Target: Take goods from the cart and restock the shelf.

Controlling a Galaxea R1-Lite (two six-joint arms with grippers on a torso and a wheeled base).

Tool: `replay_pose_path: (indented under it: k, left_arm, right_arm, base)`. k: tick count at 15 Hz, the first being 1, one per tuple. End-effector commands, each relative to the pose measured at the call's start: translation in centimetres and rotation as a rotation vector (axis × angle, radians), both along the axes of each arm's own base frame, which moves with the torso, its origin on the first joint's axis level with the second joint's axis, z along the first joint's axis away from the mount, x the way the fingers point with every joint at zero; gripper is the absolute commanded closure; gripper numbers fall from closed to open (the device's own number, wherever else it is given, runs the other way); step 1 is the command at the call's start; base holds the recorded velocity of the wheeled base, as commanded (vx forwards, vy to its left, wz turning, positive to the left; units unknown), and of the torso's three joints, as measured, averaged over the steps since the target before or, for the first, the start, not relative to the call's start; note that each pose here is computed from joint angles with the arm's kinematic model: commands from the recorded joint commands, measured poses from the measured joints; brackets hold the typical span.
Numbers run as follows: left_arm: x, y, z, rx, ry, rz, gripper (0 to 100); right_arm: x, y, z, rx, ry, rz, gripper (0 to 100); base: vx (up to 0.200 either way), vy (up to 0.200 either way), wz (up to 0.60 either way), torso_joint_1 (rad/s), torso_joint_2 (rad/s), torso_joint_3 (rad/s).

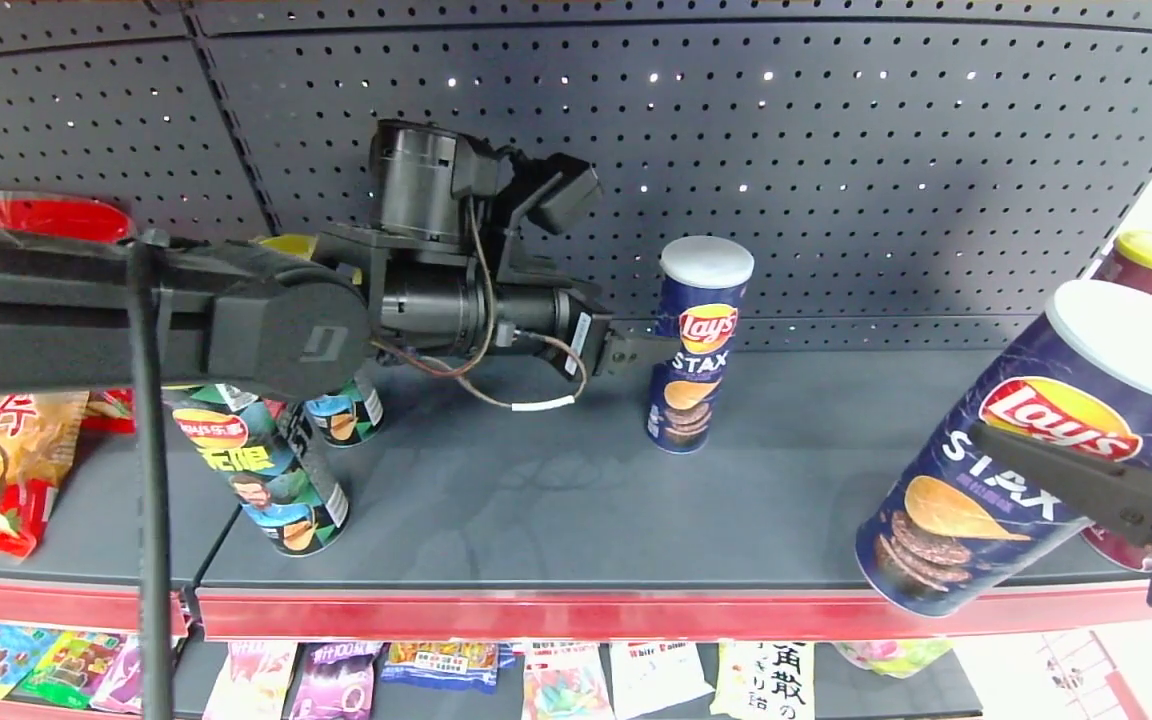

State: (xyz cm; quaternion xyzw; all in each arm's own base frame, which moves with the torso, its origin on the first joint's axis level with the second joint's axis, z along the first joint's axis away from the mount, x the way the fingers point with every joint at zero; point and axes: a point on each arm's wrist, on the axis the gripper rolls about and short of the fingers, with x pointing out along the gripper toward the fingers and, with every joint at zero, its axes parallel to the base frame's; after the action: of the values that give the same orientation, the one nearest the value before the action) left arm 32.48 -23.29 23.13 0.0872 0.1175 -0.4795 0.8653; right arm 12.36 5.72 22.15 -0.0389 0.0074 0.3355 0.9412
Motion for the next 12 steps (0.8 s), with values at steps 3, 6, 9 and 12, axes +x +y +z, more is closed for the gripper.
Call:
replay_pose_path:
  k: [3, 6, 9, 12]
  left_arm:
    - [1.9, -1.4, -0.6, -0.012, -0.009, -0.012, 0]
    - [2.8, -2.0, -0.6, -0.030, -0.025, -0.035, 0]
    - [3.5, -2.4, -1.1, -0.025, -0.031, -0.039, 0]
    - [3.9, -2.9, -1.5, -0.021, -0.043, -0.074, 0]
  right_arm:
    - [0.2, 0.1, 0.1, -0.001, 0.002, 0.001, 100]
    - [0.3, 0.1, 0.1, -0.001, 0.002, 0.001, 100]
    - [0.4, 0.2, 0.1, -0.003, 0.005, 0.001, 100]
    - [0.4, 0.2, 0.0, -0.004, 0.008, 0.001, 100]
  base:
    - [0.000, 0.000, 0.00, 0.000, 0.00, 0.000]
    - [0.000, 0.000, 0.00, 0.000, 0.00, 0.000]
    - [0.000, 0.000, 0.00, 0.000, 0.00, 0.000]
    - [0.000, 0.000, 0.00, 0.000, 0.00, 0.000]
